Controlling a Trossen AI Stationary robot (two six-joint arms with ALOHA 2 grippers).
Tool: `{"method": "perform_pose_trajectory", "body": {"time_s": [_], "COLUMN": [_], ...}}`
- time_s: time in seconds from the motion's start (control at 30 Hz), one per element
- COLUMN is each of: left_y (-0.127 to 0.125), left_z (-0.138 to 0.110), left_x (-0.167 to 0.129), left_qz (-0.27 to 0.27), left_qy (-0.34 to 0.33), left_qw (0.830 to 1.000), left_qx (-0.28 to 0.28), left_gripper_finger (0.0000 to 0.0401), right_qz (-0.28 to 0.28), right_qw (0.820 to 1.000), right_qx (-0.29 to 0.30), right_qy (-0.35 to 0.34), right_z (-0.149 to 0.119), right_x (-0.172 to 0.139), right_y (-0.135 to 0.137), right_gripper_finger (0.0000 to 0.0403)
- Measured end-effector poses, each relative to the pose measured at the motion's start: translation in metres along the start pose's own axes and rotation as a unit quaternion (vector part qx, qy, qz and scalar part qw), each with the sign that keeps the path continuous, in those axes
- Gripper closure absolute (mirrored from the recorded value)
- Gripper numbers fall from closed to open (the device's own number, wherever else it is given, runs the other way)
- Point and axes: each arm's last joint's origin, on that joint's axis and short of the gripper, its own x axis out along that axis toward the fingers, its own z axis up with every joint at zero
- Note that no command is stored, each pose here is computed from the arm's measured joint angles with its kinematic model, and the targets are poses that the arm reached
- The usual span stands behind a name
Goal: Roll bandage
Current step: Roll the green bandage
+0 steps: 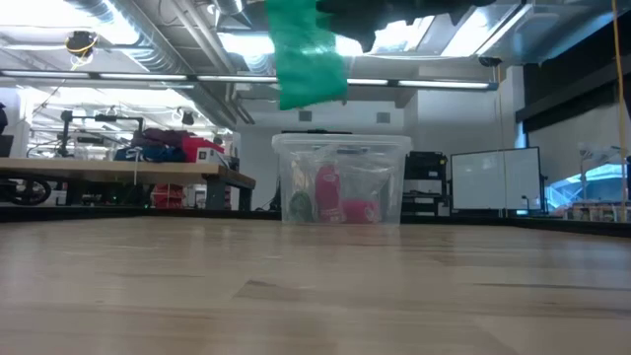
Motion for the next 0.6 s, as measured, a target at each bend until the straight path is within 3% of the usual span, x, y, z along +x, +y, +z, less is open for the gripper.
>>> {"method": "perform_pose_trajectory", "body": {"time_s": [0.2,0.43,0.6], "left_y": [0.0,0.0,0.0], "left_z": [0.001,0.0,0.001], "left_x": [-0.001,-0.001,-0.001], "left_qz": [0.0,0.0,0.0], "left_qy": [-0.001,0.001,-0.001], "left_qw": [1.0,1.0,1.0], "left_qx": [-0.009,-0.012,-0.015], "left_gripper_finger": [0.0388,0.0388,0.0388], "right_qz": [0.0,-0.006,0.004], "right_qw": [1.0,0.997,0.994], "right_qx": [-0.008,-0.034,-0.023], "right_qy": [-0.001,0.066,0.102], "right_z": [0.004,0.002,-0.016], "right_x": [-0.005,-0.026,-0.019], "right_y": [0.002,0.008,0.01], "right_gripper_finger": [0.0176,0.0178,0.018]}}
